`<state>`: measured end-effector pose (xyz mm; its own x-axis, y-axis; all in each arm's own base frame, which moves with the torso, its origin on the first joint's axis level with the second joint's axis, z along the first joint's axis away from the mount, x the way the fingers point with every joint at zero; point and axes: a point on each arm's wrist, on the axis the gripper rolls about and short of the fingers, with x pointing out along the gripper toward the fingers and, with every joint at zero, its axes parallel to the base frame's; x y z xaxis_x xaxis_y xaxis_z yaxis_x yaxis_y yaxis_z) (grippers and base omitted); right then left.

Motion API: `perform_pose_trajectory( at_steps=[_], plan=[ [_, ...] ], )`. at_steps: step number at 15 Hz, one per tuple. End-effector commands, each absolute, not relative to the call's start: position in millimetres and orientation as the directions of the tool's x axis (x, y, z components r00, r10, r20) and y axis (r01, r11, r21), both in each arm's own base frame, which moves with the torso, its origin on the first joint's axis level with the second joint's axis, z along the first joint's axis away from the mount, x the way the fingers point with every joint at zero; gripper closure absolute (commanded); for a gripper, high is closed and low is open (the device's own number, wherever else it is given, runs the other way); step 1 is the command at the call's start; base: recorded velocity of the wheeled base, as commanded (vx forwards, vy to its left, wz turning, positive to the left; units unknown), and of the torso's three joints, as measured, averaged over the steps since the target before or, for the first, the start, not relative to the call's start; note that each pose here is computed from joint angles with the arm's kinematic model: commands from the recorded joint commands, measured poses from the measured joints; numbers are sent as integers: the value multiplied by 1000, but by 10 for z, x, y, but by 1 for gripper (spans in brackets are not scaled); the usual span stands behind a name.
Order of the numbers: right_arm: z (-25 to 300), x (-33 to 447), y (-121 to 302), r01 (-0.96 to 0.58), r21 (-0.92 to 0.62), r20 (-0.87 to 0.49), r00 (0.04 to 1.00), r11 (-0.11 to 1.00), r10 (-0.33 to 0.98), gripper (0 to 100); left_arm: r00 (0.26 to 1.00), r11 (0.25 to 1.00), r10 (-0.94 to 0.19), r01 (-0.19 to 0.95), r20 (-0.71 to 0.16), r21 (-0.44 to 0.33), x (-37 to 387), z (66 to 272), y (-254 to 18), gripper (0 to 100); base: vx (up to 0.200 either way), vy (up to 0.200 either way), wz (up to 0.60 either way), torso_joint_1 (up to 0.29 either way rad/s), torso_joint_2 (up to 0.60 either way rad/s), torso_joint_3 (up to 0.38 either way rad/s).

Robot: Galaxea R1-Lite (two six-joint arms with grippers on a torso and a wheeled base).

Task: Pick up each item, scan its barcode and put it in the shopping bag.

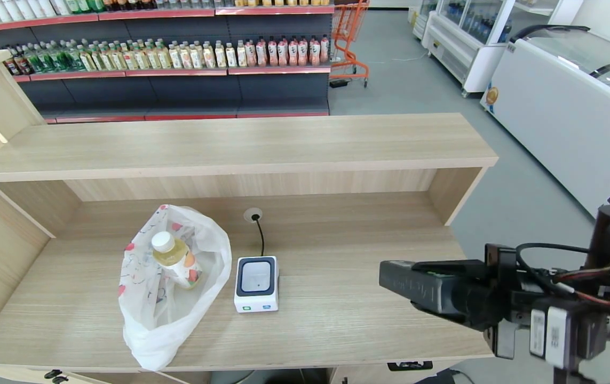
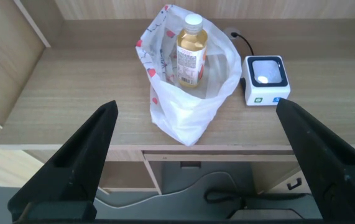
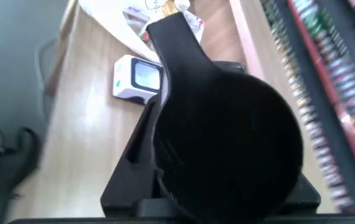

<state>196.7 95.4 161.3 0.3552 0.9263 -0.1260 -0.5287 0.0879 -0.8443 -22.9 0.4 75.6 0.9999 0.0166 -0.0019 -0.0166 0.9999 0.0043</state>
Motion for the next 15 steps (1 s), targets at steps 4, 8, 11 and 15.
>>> perform_pose_trajectory(
  at_steps=[4, 8, 11, 15],
  plan=[
    [1818, 2008, 701, -636, -165, -98, 771, 754, 629, 100, 1000, 1000, 17, -17, -2, 5, -229, 756, 4, 0, 0, 0, 0, 0, 0, 0],
    [1658, 2094, 733, -588, 122, -171, 781, 799, 601, 100, 1000, 1000, 17, -17, -2, 5, -229, 756, 4, 0, 0, 0, 0, 0, 0, 0],
    [1640, 2048, 829, -581, 270, -199, 746, 767, 635, 100, 1000, 1000, 17, -17, -3, 5, -228, 752, 4, 0, 0, 0, 0, 0, 0, 0],
    [1619, 1999, 893, -596, 302, -207, 721, 744, 662, 100, 1000, 1000, 17, -17, -2, 6, -229, 756, 4, 0, 0, 0, 0, 0, 0, 0]
  ],
)
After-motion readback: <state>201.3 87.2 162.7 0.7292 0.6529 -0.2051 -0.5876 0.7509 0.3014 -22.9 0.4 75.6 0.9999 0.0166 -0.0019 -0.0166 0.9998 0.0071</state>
